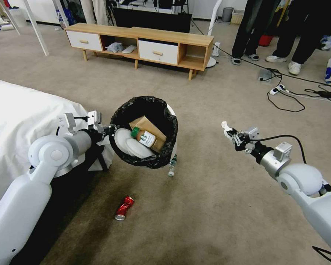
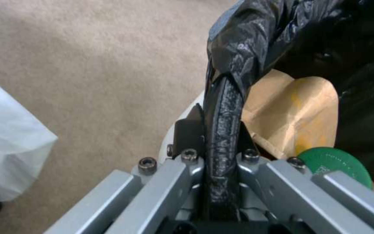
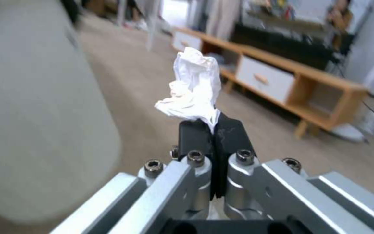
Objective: Pick up the trash bin and place the garbage on the floor into it.
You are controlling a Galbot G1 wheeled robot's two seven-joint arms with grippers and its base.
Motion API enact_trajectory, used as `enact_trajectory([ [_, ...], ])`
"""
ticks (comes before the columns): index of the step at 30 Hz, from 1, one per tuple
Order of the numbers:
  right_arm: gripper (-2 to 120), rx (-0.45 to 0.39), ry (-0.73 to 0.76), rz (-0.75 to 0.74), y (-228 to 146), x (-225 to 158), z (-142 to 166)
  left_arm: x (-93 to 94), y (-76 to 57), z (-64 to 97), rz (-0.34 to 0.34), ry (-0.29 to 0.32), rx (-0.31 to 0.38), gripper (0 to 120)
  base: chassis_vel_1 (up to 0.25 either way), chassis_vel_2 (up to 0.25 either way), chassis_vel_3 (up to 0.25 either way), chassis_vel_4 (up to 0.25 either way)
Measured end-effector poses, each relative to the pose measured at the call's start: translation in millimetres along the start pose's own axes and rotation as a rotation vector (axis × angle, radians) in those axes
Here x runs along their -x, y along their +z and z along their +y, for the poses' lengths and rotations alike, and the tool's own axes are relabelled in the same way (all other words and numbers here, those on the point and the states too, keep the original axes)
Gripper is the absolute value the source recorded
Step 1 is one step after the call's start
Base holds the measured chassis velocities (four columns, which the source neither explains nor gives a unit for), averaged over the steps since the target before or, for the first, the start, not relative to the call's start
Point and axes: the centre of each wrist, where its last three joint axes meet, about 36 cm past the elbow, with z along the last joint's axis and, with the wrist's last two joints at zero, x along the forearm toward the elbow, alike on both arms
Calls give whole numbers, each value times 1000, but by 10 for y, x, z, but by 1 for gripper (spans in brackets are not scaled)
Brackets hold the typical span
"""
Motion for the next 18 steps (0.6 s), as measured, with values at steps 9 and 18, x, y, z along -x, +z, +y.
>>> enact_trajectory([
  [9, 0, 17, -199, -150, -193, 22, 63, 131, 180, -129, 57, 33, 9, 2, 0, 0, 0, 0],
  [18, 0, 45, -328, -241, -337, 75, 190, 296, 346, -209, 113, 67, 5, 2, 0, 0, 0, 0],
])
